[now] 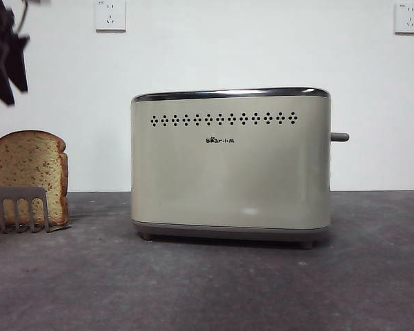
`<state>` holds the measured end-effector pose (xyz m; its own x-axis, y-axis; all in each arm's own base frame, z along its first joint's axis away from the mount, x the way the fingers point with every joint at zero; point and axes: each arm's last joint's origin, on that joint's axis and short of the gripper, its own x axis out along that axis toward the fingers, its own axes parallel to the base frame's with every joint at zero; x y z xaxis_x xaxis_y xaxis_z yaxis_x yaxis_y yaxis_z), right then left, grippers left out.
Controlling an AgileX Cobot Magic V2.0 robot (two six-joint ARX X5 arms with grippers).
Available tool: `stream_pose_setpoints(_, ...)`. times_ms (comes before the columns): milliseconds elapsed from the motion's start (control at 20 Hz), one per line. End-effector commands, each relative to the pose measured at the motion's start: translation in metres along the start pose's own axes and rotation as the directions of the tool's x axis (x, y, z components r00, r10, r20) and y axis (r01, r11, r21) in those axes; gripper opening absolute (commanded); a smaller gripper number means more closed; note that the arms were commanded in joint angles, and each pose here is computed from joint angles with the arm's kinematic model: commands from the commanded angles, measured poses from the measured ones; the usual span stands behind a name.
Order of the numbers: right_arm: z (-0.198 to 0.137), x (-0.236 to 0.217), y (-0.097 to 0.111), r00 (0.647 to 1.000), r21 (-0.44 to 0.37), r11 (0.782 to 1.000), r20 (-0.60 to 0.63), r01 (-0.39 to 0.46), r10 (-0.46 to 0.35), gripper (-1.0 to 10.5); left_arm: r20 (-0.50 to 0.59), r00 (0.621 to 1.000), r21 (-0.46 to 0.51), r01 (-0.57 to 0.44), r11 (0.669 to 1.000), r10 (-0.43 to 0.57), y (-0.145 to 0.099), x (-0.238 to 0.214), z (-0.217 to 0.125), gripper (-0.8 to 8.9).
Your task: Pick up a slice of bread from the rack,put the bread on the toaster,press the button
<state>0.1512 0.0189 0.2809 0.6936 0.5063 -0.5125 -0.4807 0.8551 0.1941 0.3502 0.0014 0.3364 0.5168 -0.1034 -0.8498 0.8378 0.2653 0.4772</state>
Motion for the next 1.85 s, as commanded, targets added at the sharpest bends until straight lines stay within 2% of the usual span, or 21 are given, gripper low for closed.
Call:
stream_pose_setpoints(50, 0.0, -0.001, 0.001, 1.0, -0.008, 1.0, -0.005, -0.007, 0.007, -0.1, -0.039, 0.998, 0.043, 0.043, 0.998, -0.041, 0.0, 0.02, 0.002, 3.98)
stream_pose_setpoints(250, 0.0, -0.001, 0.001, 1.0, -0.015, 1.0, -0.012, -0.008, 0.007, -0.1, -0.074, 0.995, 0.086, 0.076, 0.993, -0.07, 0.003, 0.044, 0.0, 4.25)
stream_pose_setpoints(450, 0.0, -0.001, 0.001, 1.0, -0.021, 1.0, -0.012, -0.007, 0.007, -0.1, -0.064, 0.997, 0.099, 0.058, 0.993, -0.052, 0.006, 0.054, 0.002, 4.2)
stream_pose_setpoints(700, 0.0, -0.001, 0.001, 1.0, -0.023, 1.0, -0.01, -0.007, 0.007, -0.1, -0.085, 0.988, 0.116, 0.14, 0.983, -0.131, 0.001, 0.068, -0.001, 3.95)
stream_pose_setpoints(850, 0.0, -0.001, 0.001, 1.0, -0.023, 1.0, -0.01, -0.007, 0.007, -0.1, -0.079, 0.988, 0.177, 0.142, 0.974, -0.129, 0.0, 0.07, 0.004, 1.19)
stream_pose_setpoints(900, 0.0, -0.001, 0.001, 1.0, -0.023, 1.0, -0.01, -0.007, 0.007, -0.1, -0.076, 0.989, 0.177, 0.142, 0.974, -0.131, 0.0, 0.07, 0.004, 0.67)
stream_pose_setpoints(1150, 0.0, -0.001, 0.001, 1.0, -0.023, 1.0, -0.01, -0.007, 0.007, -0.1, -0.068, 0.988, 0.213, 0.152, 0.965, -0.141, -0.003, 0.07, 0.011, 0.46)
stream_pose_setpoints(1200, 0.0, -0.001, 0.001, 1.0, -0.022, 1.0, -0.011, -0.007, 0.007, -0.1, -0.067, 0.988, 0.22, 0.152, 0.964, -0.141, -0.003, 0.069, 0.012, -0.16)
stream_pose_setpoints(1550, 0.0, -0.001, 0.001, 1.0, -0.023, 1.0, -0.01, -0.007, 0.007, -0.1, -0.065, 0.986, 0.249, 0.168, 0.954, -0.157, -0.001, 0.038, 0.017, -0.09)
stream_pose_setpoints(1750, 0.0, 0.0, 0.001, 1.0, -0.025, 1.0, -0.01, -0.007, 0.007, -0.1, 0.031, 0.994, 0.205, 0.095, 0.974, -0.103, -0.003, 0.001, 0.022, -0.09)
stream_pose_setpoints(1850, 0.0, 0.0, 0.001, 1.0, -0.03, 1.0, -0.011, -0.007, 0.006, -0.1, 0.093, 0.993, 0.141, 0.065, 0.988, -0.078, -0.008, -0.023, 0.024, -0.09)
